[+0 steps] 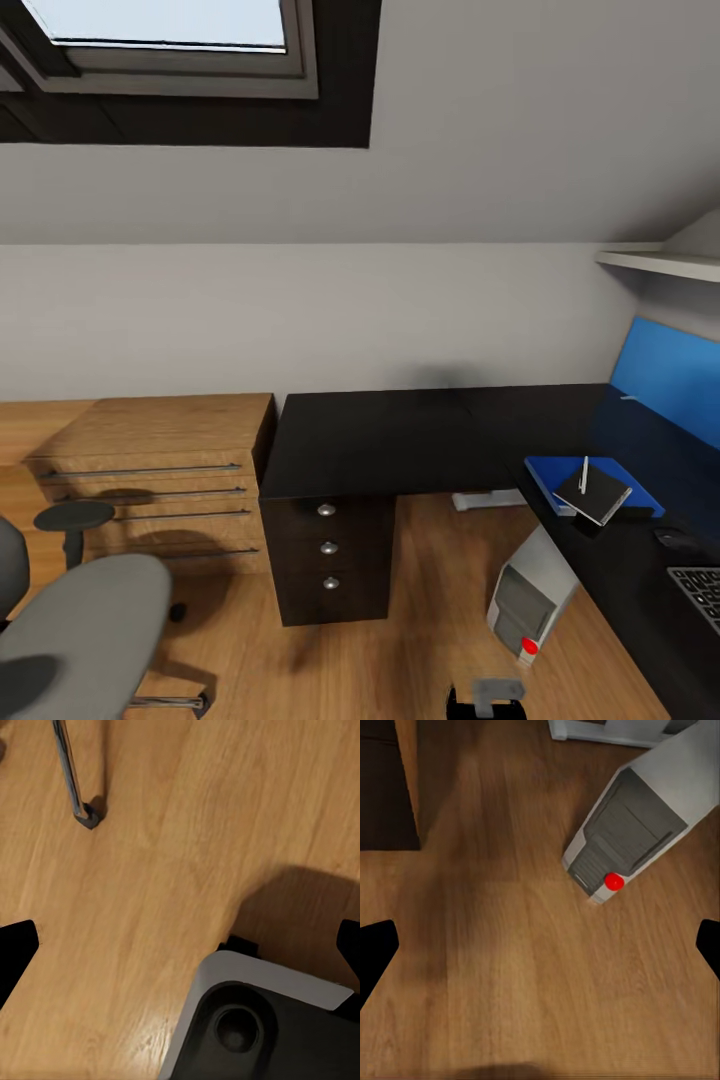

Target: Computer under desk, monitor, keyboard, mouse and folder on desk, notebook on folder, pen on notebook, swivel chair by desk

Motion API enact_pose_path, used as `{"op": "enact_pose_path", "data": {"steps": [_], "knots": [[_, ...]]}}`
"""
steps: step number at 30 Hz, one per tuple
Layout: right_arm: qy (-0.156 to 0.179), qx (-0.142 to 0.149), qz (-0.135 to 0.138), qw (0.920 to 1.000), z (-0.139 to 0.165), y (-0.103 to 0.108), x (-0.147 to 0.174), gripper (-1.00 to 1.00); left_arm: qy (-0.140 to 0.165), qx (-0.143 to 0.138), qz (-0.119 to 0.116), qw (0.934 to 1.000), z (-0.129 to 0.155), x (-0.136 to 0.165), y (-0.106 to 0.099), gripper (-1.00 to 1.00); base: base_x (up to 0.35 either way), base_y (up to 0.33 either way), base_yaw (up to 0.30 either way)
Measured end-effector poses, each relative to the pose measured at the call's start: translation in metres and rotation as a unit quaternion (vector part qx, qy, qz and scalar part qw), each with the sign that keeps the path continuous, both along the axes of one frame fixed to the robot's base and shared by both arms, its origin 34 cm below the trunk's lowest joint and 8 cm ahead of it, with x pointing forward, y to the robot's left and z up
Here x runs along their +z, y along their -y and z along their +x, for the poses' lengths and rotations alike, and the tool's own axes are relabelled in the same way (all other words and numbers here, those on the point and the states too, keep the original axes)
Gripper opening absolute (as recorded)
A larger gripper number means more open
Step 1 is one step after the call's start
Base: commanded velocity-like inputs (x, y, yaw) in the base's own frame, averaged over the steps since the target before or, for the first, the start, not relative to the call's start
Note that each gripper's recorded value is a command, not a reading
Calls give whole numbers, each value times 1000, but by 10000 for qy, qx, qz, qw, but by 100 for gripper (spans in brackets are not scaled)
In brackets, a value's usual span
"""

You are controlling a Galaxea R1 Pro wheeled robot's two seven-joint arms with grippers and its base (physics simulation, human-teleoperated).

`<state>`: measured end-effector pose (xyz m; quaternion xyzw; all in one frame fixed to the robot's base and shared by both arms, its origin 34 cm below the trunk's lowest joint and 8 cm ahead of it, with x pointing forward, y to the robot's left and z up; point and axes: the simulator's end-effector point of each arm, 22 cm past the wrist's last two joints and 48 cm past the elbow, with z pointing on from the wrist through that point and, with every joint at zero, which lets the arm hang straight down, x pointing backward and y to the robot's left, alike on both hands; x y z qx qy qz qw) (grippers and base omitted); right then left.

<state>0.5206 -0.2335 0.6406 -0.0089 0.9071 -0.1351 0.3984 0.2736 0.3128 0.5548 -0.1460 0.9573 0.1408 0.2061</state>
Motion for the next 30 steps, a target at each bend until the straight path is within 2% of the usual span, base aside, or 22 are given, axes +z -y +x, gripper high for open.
{"op": "enact_pose_path", "data": {"steps": [7,18,19,21,26,30], "knots": [[-91,133,41,9999,-27,2,-18,100,-82,33,47,9999,-13,-3,-5,100,0,0,194],[-144,208,131,9996,-35,13,-25,100,-327,-87,-121,9994,-38,-11,-9,100,0,0,247],[-211,229,271,9991,-38,16,-29,100,-343,-109,-137,9993,-40,-12,-13,100,0,0,254],[-247,235,378,9987,-40,15,-32,100,-352,-121,-149,9992,-41,-12,-14,100,0,0,254],[-169,213,495,9984,-40,13,-31,100,-366,-143,-173,9991,-42,-13,-12,100,0,0,254],[-102,196,487,9986,-41,16,-31,100,-381,-149,-170,9990,-43,-13,-13,100,0,0,229]]}}
